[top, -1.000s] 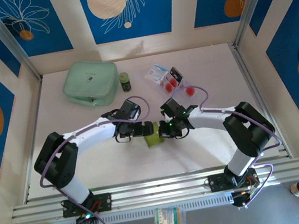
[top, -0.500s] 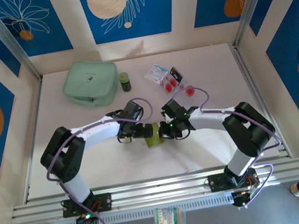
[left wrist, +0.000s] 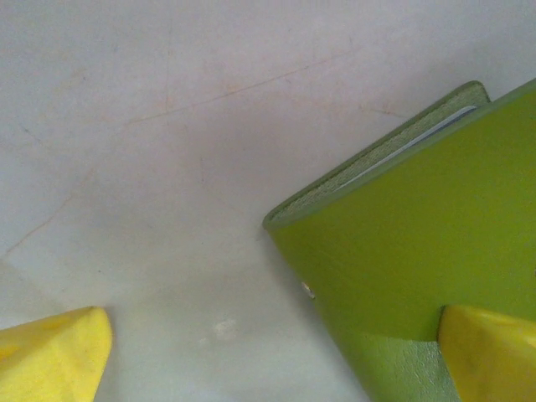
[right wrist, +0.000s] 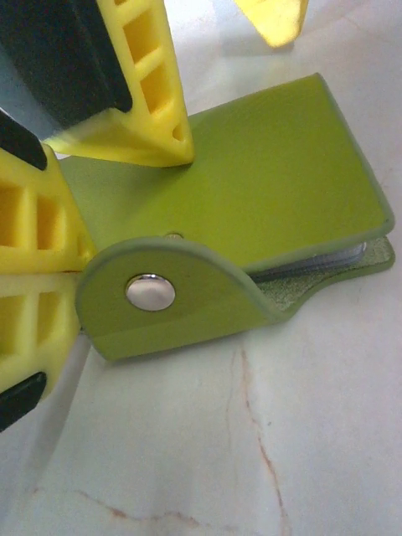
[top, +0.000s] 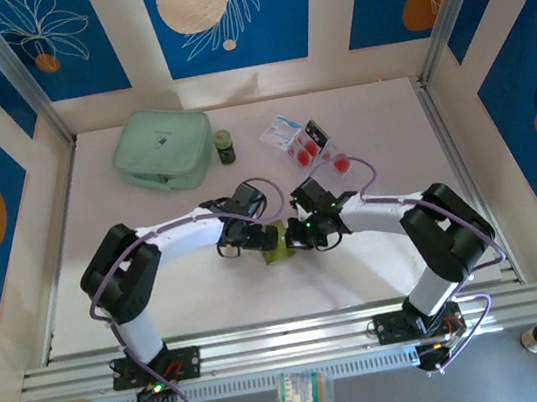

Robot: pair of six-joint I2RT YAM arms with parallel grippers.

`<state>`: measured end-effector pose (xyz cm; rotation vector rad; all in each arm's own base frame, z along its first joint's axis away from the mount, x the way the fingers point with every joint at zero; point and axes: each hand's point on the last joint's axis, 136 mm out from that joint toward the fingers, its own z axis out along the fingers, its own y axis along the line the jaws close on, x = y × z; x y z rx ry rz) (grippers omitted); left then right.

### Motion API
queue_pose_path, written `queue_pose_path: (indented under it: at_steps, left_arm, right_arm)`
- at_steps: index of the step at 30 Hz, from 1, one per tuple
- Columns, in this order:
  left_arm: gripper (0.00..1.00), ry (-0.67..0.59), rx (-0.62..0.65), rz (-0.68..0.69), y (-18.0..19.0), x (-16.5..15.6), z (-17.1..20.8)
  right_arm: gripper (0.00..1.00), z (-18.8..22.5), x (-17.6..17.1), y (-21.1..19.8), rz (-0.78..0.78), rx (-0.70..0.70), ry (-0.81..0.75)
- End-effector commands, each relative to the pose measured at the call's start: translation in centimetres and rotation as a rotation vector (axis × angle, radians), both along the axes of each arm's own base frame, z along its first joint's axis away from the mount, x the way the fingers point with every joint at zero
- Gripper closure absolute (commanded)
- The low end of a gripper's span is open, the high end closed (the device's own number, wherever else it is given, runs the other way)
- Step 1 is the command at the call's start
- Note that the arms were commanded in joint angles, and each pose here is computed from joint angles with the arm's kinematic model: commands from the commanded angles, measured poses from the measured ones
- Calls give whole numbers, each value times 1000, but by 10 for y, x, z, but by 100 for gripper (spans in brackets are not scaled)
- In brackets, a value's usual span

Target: Put the credit cards into the card holder

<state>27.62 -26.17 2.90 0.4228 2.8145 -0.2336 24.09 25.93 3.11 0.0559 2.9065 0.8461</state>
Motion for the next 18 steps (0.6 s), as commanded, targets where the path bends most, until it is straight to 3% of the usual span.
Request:
queue_pose_path:
  at_steps: [1,10,18]
  left_arm:
    - [0,2,129,-29,15,-4,-9]
    - [0,-2,192,-57,21,-8,-15]
    - [0,-1,196,-55,23,-11,-18]
  right_arm:
    - [100,17,-3,-7,11,14,-9]
    - [100,41,18,-32,-28,-1,-61]
    - [76,38,24,-31,29,-46,-62]
